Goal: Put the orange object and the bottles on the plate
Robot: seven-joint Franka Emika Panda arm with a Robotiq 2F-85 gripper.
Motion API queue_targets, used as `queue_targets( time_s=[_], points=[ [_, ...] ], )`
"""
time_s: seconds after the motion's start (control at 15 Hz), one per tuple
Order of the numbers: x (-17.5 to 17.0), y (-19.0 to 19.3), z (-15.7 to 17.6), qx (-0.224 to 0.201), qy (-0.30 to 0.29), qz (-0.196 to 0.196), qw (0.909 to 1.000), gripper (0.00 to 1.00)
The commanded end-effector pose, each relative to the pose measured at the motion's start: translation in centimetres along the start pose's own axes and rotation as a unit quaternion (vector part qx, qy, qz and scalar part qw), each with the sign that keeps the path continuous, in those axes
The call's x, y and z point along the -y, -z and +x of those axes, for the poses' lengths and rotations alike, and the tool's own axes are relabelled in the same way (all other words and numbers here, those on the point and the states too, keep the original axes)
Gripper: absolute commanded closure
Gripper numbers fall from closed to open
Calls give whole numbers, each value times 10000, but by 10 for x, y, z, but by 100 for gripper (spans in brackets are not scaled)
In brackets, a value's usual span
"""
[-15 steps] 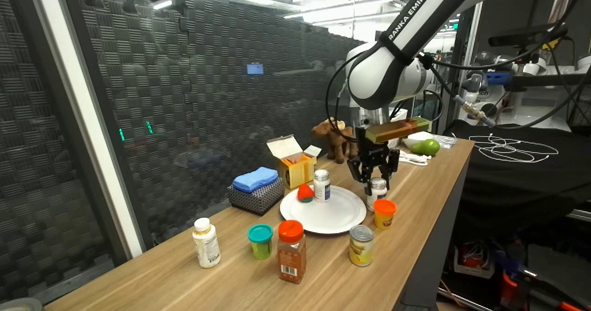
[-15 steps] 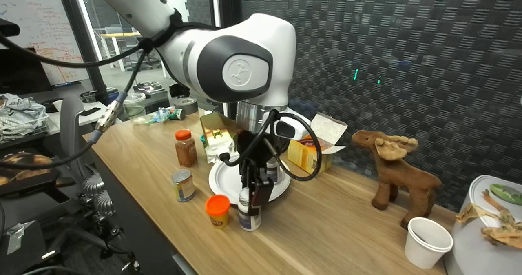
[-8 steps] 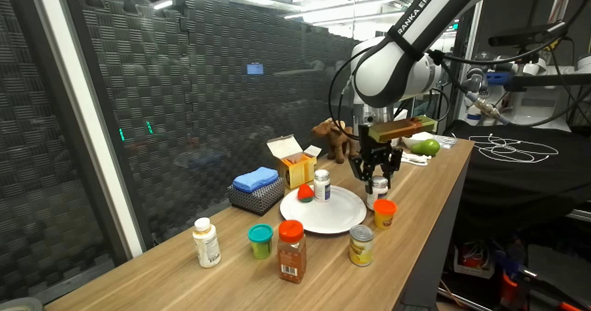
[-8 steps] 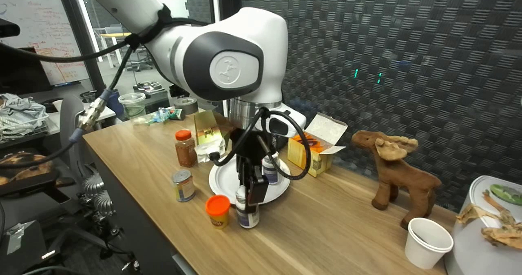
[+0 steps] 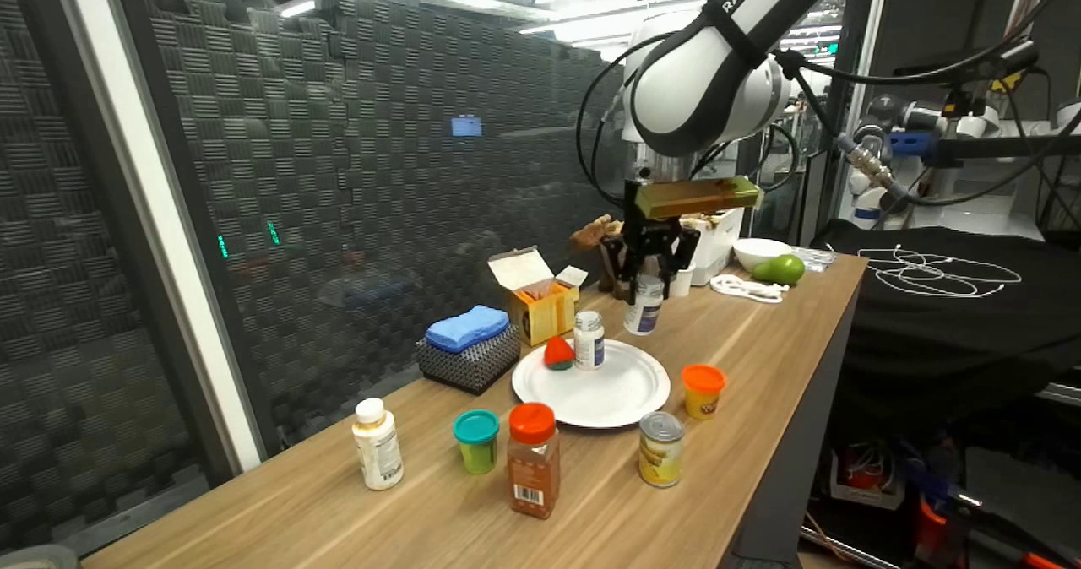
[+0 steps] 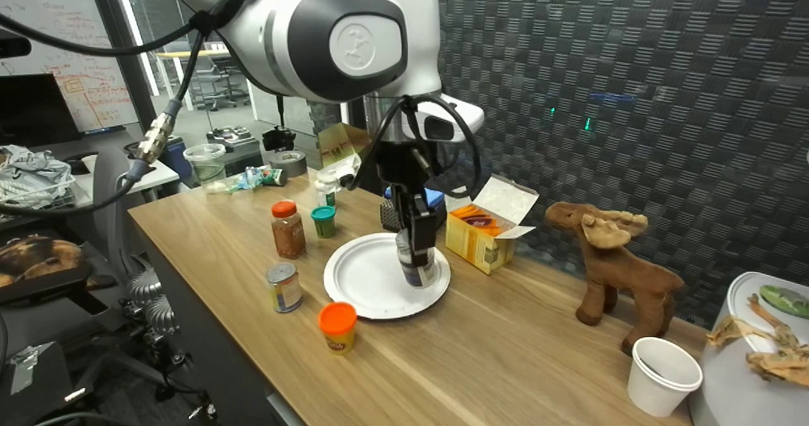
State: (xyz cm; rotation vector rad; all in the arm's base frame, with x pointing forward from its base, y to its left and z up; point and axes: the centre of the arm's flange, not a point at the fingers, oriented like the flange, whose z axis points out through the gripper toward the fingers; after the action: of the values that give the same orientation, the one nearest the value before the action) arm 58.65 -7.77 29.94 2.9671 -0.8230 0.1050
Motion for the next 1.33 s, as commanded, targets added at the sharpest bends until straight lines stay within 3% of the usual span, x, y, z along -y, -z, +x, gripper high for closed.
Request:
queue_targets(
  time_s=[0.0,0.27,0.67,1.27],
  points=[
    [34,7,26,-11,106,-158,9998,73],
    [52,-6,35,270,264,-360,9986,73],
    [44,-17,34,417,381,-508,9971,73],
    [41,-50,30,765,1165,-428,9893,73]
  ],
)
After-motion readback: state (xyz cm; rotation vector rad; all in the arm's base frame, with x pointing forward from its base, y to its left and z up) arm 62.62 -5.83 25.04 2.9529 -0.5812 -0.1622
